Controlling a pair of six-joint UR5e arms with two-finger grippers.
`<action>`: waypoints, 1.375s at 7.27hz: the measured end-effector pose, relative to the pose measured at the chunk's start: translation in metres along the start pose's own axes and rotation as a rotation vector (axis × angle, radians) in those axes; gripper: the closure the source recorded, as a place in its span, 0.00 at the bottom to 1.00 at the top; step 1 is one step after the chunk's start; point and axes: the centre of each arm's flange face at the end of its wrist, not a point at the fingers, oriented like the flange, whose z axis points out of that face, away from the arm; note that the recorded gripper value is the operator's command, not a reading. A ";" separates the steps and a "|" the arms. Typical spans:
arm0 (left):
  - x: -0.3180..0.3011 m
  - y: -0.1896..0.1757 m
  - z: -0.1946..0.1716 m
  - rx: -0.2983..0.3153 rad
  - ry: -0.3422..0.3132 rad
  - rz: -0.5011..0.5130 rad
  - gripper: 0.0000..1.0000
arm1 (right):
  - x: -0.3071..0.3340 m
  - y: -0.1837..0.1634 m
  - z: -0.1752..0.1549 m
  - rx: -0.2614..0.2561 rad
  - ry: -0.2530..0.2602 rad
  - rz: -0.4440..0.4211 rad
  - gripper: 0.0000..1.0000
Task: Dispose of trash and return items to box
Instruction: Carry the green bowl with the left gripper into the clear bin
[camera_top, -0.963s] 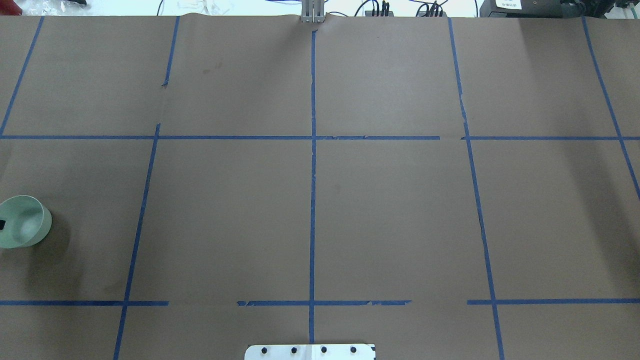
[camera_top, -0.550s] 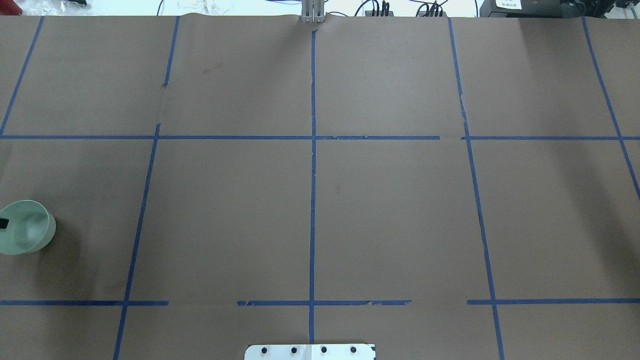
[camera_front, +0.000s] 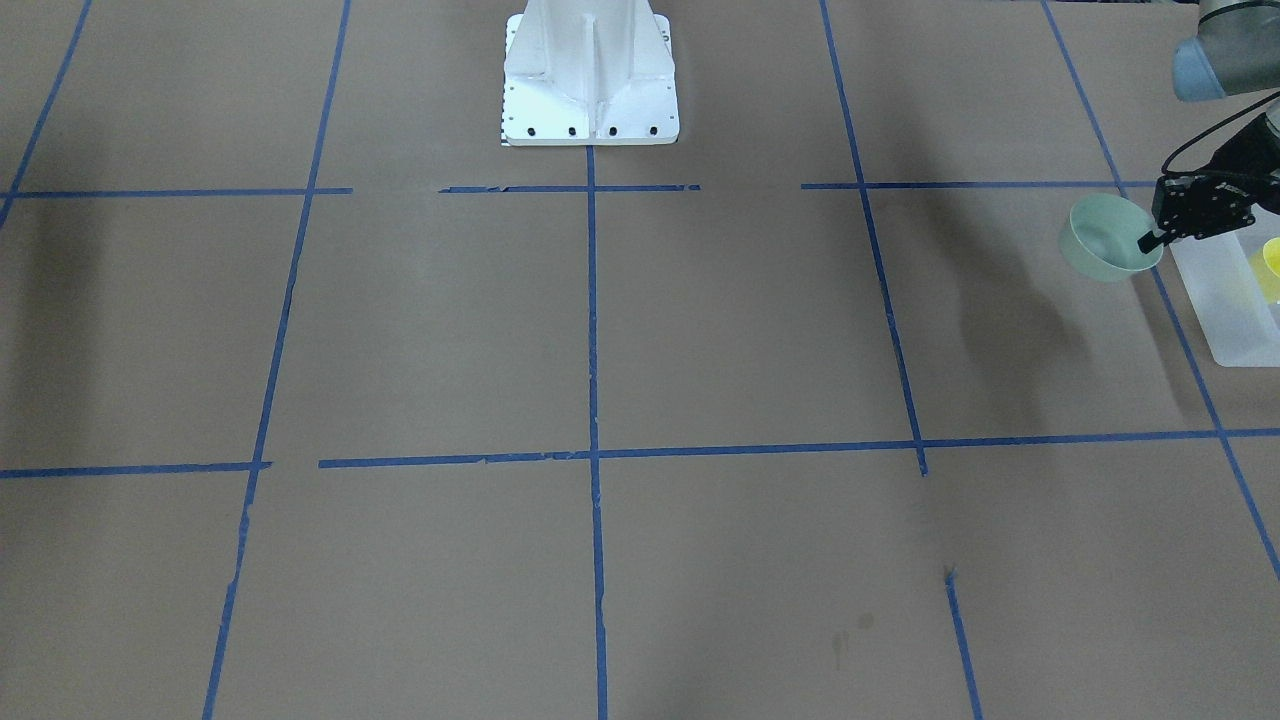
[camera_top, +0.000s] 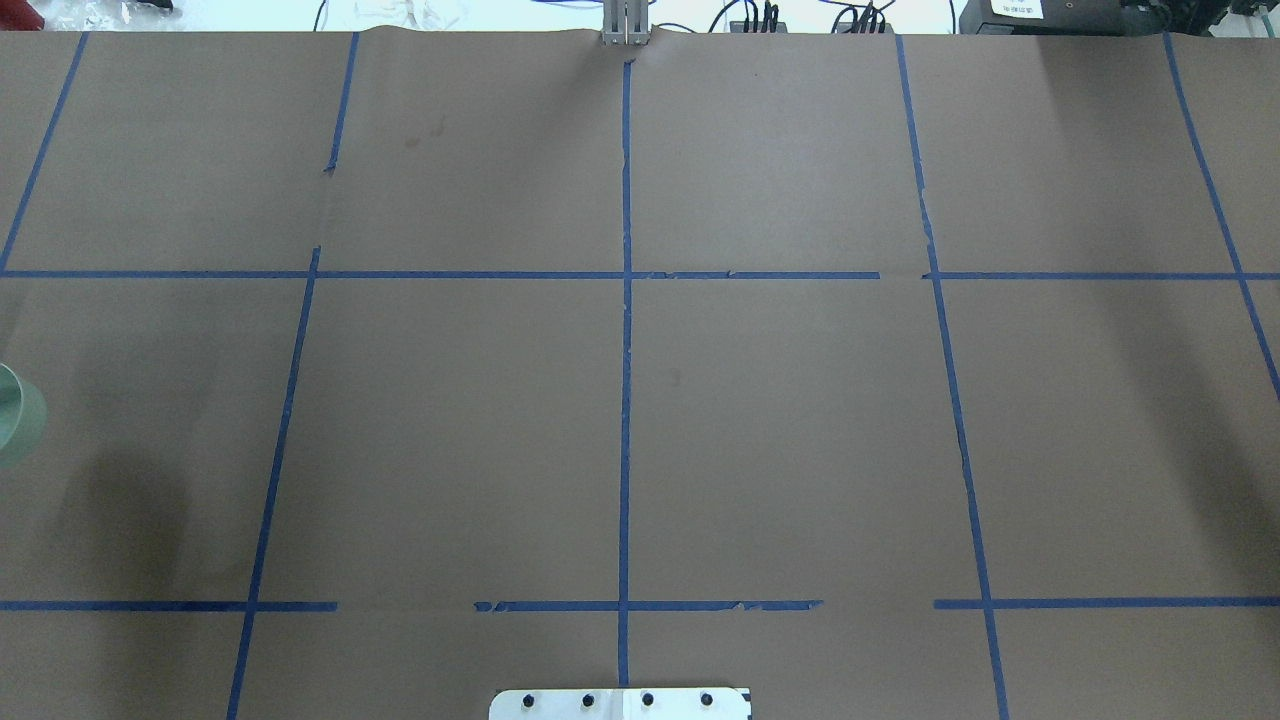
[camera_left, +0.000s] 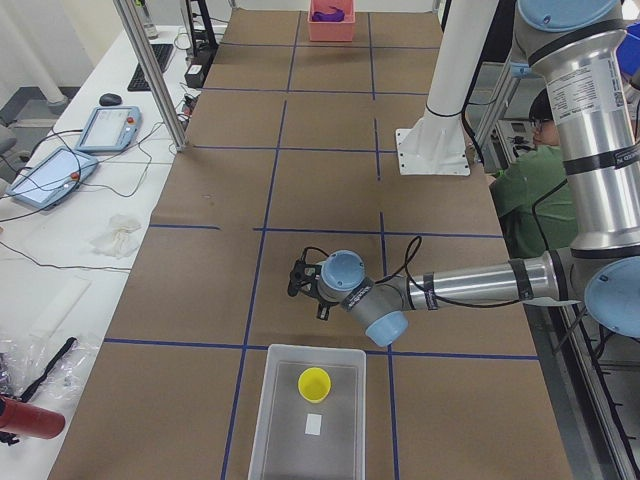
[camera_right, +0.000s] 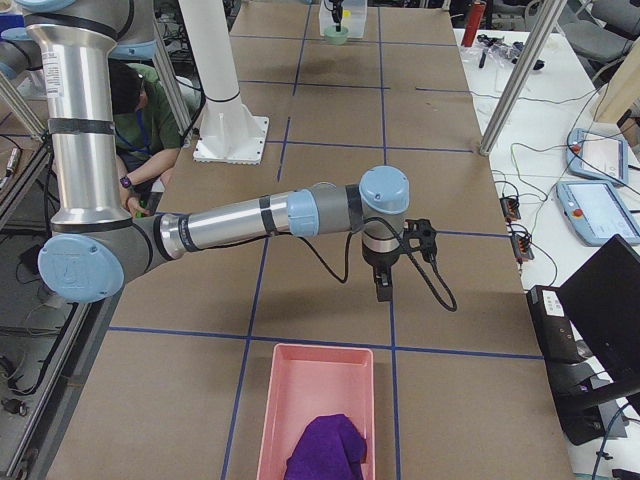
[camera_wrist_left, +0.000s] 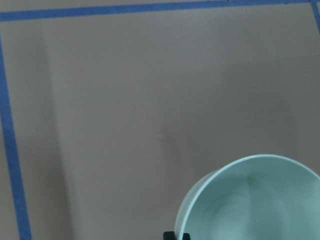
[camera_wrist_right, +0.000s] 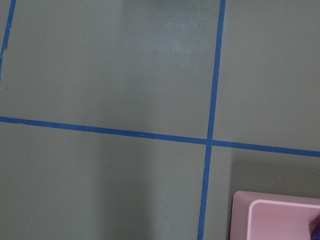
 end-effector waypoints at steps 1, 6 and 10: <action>-0.015 -0.013 -0.016 0.017 -0.034 0.011 1.00 | 0.002 0.004 0.003 -0.006 -0.003 0.006 0.00; -0.161 -0.059 -0.131 0.023 -0.266 0.029 1.00 | 0.010 0.017 0.014 -0.031 -0.003 0.023 0.00; -0.264 0.005 -0.120 -0.048 -0.260 -0.154 1.00 | 0.011 0.018 0.016 -0.034 0.002 0.024 0.00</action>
